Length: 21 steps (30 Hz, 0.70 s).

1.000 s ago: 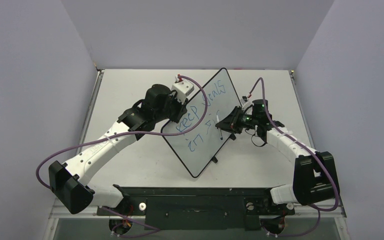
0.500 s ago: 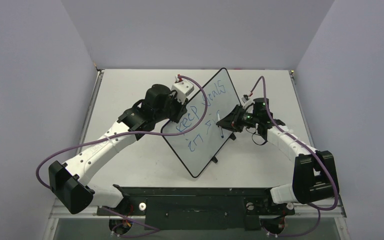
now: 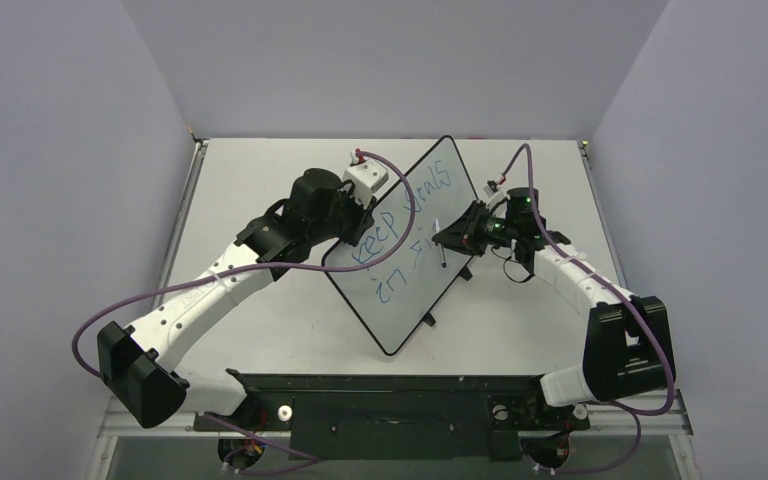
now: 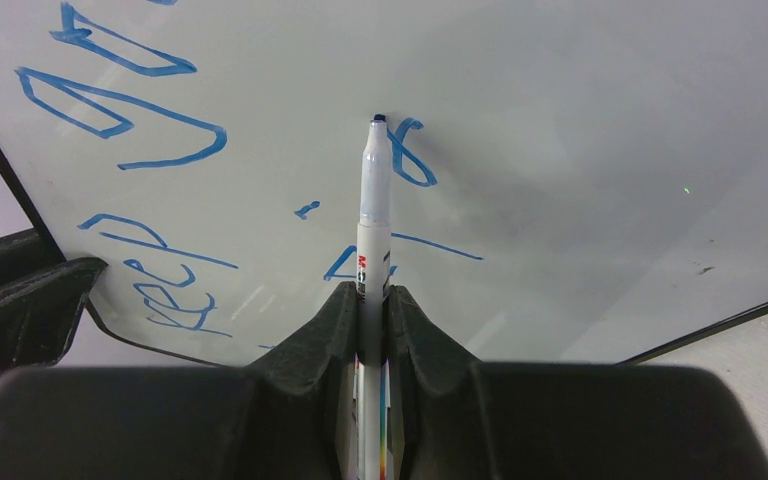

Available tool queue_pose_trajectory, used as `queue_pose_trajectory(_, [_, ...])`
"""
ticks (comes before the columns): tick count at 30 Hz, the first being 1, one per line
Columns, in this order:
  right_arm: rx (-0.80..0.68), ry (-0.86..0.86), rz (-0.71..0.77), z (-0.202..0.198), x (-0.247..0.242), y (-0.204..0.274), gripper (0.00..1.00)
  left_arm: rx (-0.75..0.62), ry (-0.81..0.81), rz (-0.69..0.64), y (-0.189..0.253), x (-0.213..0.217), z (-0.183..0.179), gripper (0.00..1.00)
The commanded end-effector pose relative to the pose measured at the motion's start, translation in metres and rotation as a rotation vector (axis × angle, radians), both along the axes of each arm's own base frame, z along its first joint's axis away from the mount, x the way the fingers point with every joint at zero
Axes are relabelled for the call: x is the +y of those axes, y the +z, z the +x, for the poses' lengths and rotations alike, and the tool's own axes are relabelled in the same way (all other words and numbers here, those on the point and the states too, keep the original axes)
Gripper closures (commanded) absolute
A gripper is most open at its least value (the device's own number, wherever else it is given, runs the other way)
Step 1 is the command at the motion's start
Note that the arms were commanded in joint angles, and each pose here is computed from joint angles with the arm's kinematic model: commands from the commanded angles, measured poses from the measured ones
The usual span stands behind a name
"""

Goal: Write a sentence on the whiteboard

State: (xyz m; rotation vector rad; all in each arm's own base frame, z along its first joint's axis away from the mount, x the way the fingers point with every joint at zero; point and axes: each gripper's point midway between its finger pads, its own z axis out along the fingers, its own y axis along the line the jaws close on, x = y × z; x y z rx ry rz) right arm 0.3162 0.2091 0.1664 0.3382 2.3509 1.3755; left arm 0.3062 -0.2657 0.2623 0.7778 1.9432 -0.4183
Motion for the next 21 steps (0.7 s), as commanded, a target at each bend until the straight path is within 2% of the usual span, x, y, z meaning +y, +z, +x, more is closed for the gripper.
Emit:
queue_pose_trajectory(1, [-0.043, -0.012, -0.010, 0.009, -0.002, 0.006, 1.00, 0.100, -0.116, 0.079, -0.031, -0.005, -0.032, 1.00])
queue_pose_trajectory(21, [0.031, 0.001, -0.050, -0.021, -0.008, -0.030, 1.00, 0.093, -0.120, 0.073, -0.028, -0.005, -0.034, 1.00])
